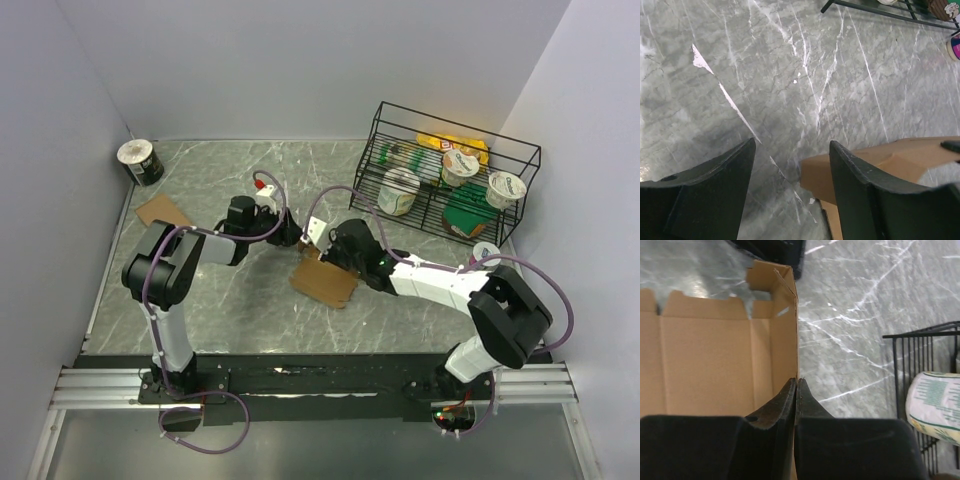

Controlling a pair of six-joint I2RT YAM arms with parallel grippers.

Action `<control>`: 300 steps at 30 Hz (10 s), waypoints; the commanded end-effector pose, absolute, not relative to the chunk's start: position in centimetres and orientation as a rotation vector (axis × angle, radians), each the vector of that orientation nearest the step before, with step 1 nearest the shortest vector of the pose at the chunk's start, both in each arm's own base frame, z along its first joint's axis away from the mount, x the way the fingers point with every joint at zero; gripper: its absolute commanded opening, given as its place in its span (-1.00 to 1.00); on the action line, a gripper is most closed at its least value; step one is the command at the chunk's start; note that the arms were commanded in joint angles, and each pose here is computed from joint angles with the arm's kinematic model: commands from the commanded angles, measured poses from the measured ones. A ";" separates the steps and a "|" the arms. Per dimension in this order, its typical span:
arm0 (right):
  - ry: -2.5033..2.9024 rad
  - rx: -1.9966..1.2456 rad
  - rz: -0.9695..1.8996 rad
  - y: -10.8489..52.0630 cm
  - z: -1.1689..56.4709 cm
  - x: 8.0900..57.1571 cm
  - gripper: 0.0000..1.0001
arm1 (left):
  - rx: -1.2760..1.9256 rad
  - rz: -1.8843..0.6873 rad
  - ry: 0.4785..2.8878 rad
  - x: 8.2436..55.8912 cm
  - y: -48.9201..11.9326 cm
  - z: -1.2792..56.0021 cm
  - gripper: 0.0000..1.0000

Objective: Fold the paper box

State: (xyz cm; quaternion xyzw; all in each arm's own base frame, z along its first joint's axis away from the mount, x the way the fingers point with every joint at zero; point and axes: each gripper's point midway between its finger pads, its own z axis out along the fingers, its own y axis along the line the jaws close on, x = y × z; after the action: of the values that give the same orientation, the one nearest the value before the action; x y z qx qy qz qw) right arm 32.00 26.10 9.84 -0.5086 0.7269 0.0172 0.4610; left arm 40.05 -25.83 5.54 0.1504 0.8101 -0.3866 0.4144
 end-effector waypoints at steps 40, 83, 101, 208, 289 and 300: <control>1.677 -1.284 -0.279 25.5 8.2 31.3 -1.00 | 0.430 -1.352 1.730 30.4 -27.6 9.6 0.21; 1.576 -1.237 -0.251 25.3 10.0 30.6 -1.00 | 0.271 -1.164 1.758 33.4 -22.4 11.5 0.44; 1.539 -1.265 -0.242 26.3 10.4 30.6 -1.00 | 0.357 -1.226 1.837 34.7 -23.4 7.6 0.24; 1.381 -1.432 -0.424 29.5 6.8 22.8 -1.00 | 0.327 -1.164 1.803 23.2 -27.3 6.0 -0.40; 1.413 -1.429 -0.414 29.3 6.4 23.3 -1.00 | 0.432 -1.053 1.717 27.1 -25.3 8.3 0.12; 1.416 -1.428 -0.395 29.5 6.5 23.2 -1.00 | 0.431 -0.978 1.619 27.8 -26.4 9.3 0.20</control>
State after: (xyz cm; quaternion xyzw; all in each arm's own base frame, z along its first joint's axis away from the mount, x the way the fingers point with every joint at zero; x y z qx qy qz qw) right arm 24.64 28.61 8.95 -0.5616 0.5836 -0.2151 0.5457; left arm 26.34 -25.77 6.14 0.1786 0.7398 -0.4224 0.4923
